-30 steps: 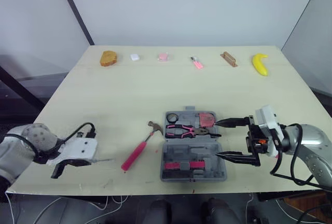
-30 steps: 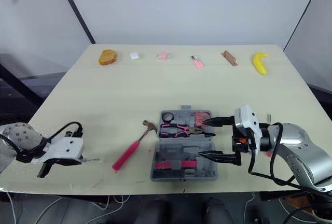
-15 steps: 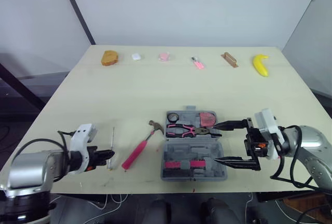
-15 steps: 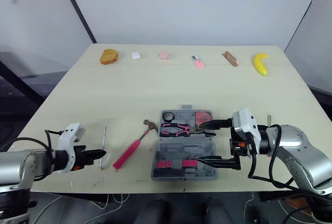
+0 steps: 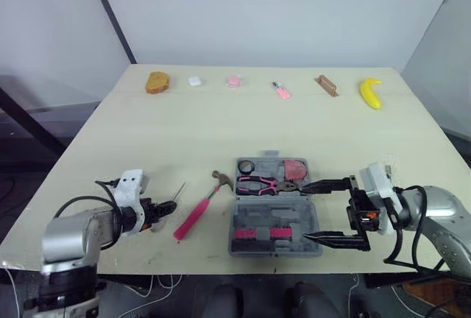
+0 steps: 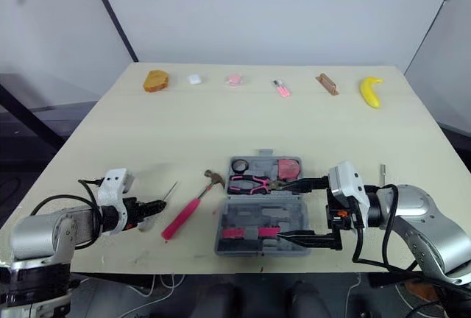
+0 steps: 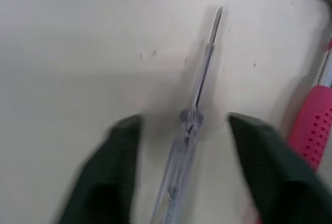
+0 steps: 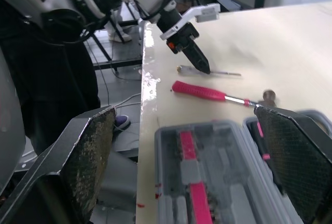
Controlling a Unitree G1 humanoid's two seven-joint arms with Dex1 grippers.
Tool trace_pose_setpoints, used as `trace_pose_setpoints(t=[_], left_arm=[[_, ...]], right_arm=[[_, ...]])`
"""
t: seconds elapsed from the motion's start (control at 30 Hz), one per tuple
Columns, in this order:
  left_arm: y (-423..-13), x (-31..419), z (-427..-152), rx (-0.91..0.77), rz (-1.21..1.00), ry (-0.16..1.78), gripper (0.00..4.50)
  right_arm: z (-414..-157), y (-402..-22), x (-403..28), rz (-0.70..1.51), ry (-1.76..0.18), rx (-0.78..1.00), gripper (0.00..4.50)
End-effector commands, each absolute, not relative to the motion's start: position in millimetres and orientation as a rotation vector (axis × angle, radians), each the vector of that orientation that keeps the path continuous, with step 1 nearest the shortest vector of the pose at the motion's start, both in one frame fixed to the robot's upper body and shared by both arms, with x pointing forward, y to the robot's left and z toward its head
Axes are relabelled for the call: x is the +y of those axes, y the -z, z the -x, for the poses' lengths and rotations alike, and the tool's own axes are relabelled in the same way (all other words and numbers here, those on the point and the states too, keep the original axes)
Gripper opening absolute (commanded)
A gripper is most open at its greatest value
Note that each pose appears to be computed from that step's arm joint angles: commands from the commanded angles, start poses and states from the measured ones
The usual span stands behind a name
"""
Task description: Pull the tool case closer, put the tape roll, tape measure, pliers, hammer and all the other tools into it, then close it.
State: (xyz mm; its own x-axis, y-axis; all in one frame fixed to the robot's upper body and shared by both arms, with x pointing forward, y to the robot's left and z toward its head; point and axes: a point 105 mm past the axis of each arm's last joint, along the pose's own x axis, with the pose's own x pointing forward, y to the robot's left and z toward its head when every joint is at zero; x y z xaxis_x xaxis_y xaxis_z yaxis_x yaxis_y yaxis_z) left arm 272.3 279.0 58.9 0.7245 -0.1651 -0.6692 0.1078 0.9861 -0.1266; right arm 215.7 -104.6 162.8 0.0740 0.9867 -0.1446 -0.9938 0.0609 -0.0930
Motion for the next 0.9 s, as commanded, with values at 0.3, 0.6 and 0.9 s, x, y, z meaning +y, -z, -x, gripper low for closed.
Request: trace_pose_setpoints(t=[0.3, 0.6, 0.9], left_arm=[[-70, 263, -256, 0.492, -0.128, 0.208, 3.21], [-48, 255, -275, 0.49, -0.118, 0.166, 3.21], [-25, 257, -282, 0.552, -0.132, 0.179, 1.76]], right_arm=[[-219, -173, -110, 0.228, -1.506, 0.006, 4.5], [-222, -177, -113, 0.251, -1.509, 0.014, 4.5], [-222, -180, -114, 0.267, -1.486, 0.013, 4.5]])
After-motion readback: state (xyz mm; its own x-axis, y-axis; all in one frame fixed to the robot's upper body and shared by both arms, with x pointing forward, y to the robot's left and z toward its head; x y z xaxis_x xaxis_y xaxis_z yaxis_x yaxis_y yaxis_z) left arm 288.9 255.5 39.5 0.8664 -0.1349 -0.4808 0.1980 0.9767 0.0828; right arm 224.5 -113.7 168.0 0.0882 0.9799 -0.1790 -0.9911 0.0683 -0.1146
